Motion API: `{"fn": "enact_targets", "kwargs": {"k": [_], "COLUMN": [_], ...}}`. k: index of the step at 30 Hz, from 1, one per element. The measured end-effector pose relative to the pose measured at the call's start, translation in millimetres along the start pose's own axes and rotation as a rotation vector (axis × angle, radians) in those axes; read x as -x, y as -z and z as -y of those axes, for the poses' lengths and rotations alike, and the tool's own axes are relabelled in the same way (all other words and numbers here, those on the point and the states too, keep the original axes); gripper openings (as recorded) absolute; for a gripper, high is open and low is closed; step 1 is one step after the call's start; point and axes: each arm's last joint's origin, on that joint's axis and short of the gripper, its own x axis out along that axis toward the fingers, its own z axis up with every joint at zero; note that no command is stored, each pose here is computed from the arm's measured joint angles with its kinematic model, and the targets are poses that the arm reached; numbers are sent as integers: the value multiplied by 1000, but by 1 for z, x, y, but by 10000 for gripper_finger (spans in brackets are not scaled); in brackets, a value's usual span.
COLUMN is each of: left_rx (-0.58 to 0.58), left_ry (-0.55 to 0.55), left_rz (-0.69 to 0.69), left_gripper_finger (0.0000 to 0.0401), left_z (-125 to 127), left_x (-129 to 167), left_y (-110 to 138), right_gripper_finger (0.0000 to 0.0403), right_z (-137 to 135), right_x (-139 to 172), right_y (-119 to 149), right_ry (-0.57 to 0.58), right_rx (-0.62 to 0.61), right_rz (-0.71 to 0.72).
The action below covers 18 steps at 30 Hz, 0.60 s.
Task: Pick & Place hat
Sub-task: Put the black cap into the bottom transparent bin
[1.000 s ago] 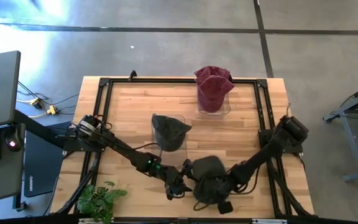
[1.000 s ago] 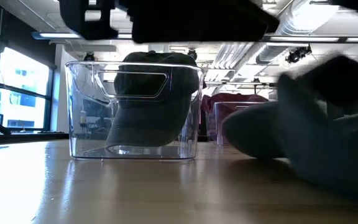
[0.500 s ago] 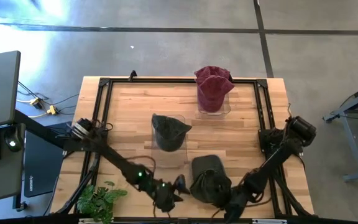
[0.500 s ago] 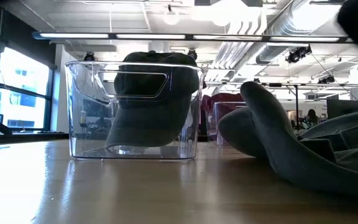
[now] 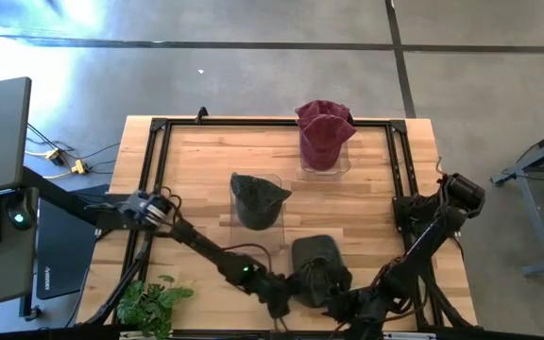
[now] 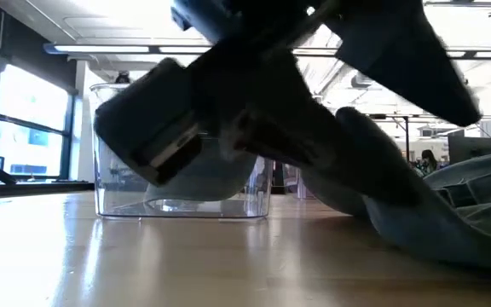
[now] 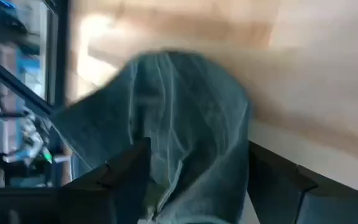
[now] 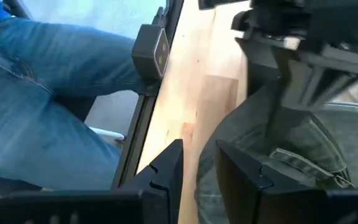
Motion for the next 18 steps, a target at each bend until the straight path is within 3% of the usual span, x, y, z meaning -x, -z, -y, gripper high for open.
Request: {"fn": "enact_targets", "kwargs": {"k": [6, 10, 13, 18], "left_rx": [33, 44, 55, 110], "left_ry": [90, 114, 147, 172], "left_rz": [-72, -69, -15, 54], "left_gripper_finger": [166, 92, 24, 20], "left_z": [-7, -10, -10, -21], "left_x": [-11, -14, -12, 2], "left_y": [13, 19, 15, 12], "right_gripper_finger": [88, 88, 88, 87], "right_z": [-5, -6, -8, -6], "right_x": [2, 2, -3, -13], "right_y": [2, 4, 7, 14], "right_ry": [-40, -43, -38, -11], "right_rx": [0, 2, -68, -44], "right_rz": [-17, -20, -30, -67]}}
